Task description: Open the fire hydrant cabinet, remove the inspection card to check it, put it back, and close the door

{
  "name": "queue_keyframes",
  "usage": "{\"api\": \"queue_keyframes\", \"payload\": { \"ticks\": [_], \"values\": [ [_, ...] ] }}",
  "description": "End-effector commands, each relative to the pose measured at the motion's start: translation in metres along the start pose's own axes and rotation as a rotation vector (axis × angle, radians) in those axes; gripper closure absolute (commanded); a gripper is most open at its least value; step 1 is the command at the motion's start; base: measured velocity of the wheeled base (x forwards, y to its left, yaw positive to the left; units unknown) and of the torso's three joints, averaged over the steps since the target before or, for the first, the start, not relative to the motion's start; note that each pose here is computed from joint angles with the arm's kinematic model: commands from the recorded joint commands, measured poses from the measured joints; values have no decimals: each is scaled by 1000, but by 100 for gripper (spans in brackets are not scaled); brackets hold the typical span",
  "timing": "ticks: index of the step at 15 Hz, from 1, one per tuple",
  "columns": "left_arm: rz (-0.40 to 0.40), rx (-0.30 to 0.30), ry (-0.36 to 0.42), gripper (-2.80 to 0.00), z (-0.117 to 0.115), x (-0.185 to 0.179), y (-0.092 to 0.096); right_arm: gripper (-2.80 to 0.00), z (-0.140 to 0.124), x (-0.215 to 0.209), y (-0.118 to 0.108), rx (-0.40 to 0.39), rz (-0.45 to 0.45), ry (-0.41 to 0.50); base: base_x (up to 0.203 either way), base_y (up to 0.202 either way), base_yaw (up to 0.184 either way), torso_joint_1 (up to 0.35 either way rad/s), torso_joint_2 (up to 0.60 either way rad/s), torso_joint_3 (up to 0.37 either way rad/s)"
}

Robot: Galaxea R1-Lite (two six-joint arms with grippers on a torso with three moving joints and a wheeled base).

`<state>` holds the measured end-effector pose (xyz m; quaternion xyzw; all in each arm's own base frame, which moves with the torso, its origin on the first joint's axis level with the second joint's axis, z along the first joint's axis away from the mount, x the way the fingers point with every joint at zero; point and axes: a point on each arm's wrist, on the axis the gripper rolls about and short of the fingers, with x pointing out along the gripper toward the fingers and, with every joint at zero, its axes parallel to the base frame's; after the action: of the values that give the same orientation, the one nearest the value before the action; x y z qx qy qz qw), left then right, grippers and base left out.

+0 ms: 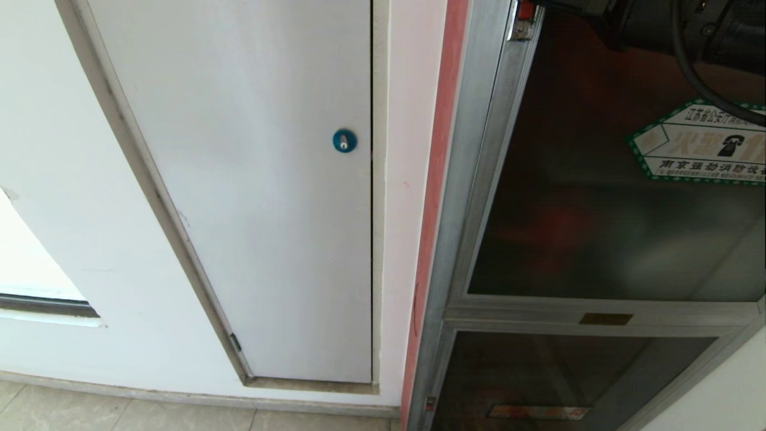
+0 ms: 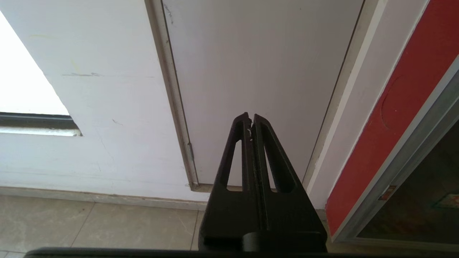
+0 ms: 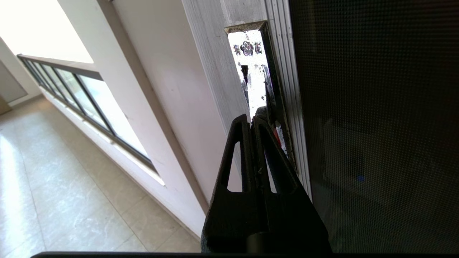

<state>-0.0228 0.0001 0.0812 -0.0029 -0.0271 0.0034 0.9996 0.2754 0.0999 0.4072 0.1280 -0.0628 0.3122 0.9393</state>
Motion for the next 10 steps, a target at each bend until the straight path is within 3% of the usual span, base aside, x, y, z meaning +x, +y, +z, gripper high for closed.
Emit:
{"api": "queue_keyframes", "payload": {
  "ticks": [1, 10],
  "values": [
    [1, 0, 20, 0, -5, 1, 0, 0, -1, 2, -1, 2, 1, 2, 0, 0, 0, 0, 0, 0],
    [1, 0, 19, 0, -6, 1, 0, 0, -7, 9, -7, 7, -17, 13, 0, 0, 0, 0, 0, 0]
  ]
}}
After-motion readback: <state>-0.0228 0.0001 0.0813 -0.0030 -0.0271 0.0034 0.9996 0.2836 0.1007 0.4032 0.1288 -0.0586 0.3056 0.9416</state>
